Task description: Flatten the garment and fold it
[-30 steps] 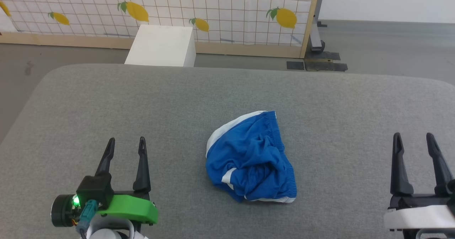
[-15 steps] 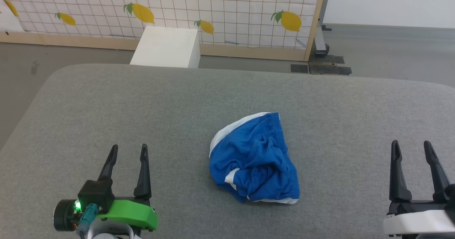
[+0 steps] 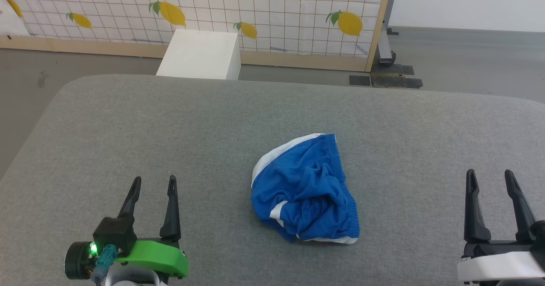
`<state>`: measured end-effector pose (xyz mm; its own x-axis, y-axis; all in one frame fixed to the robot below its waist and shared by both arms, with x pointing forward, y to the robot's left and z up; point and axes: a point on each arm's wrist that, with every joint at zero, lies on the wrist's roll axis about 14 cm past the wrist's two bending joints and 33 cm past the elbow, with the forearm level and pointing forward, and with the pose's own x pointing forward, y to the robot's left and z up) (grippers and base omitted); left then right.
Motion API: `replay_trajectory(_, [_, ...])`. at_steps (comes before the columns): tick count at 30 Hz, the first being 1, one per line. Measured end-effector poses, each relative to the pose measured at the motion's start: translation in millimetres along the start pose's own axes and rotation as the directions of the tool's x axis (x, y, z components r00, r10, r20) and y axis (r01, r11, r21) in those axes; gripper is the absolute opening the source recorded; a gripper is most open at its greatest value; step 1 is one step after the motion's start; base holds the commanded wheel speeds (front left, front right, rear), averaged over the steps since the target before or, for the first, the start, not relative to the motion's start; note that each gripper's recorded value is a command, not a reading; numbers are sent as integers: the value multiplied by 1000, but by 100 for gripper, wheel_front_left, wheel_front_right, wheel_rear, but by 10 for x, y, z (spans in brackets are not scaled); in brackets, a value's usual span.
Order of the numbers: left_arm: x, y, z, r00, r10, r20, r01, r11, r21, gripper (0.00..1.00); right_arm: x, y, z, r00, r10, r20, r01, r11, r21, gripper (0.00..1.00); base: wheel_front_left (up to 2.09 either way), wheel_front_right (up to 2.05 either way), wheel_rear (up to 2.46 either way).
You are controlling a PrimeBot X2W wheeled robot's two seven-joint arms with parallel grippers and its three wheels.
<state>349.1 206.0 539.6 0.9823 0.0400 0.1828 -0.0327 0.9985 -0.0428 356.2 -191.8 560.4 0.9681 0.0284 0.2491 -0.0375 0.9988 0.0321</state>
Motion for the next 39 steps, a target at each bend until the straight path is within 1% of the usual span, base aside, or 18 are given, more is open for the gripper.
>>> replay_trajectory(13, [-30, -2, -27, 1000, -3, -9, 3, 1000, -5, 100, -8, 19, 44, 1000, 5, 13, -5, 1000, 1, 100, 0, 0, 0])
replay_trajectory(16, [-38, -3, -31, 1000, -3, -11, 3, 1000, -1, 100, 14, 44, 135, 999, 14, 42, -14, 1000, -1, 100, 0, 0, 0])
replay_trajectory(20, [-43, -7, -47, 1000, -4, -16, 4, 1000, -1, 100, 101, 143, 327, 993, 44, 106, -43, 999, -11, 100, 0, 0, 0])
replay_trajectory(22, [-47, -9, -63, 1000, -4, -22, 4, 1000, -1, 100, 150, 293, 353, 989, 89, 117, -87, 996, -20, 100, 0, 0, 0])
replay_trajectory(25, [-49, -16, -96, 999, -2, -32, 2, 1000, -1, 100, 153, 582, 139, 983, 176, 51, -174, 984, -48, 100, 0, 0, 0])
replay_trajectory(27, [-50, -26, -118, 999, -3, -39, 3, 1000, -1, 100, 110, 751, -163, 972, 228, -60, -231, 972, -52, 100, 0, 0, 0])
replay_trajectory(29, [-52, -35, -146, 999, -5, -47, 5, 1000, -2, 100, 43, 915, -525, 927, 290, -237, -313, 948, -61, 100, 0, 0, 0])
replay_trajectory(30, [-51, -39, -160, 999, -6, -52, 6, 1000, -2, 100, 35, 976, -632, 900, 317, -299, -352, 933, -70, 100, 0, 0, 0])
replay_trajectory(32, [-49, -34, -184, 998, 1, -59, -1, 1000, -5, 100, 82, 1037, -727, 865, 341, -368, -392, 917, -72, 100, 0, 0, 0])
replay_trajectory(34, [-43, -42, -213, 998, 0, -68, -1, 1000, -9, 100, 93, 1083, -883, 808, 357, -468, -447, 890, -93, 100, 0, 0, 0])
replay_trajectory(35, [-39, -49, -233, 997, 0, -74, -1, 1000, -9, 100, 57, 1100, -1011, 760, 360, -540, -488, 866, -109, 100, 0, 0, 0])
replay_trajectory(39, [-27, -68, -300, 996, 0, -94, -1, 1000, -17, 100, -46, 1111, -1345, 603, 339, -722, -569, 817, -91, 100, 0, 0, 0])
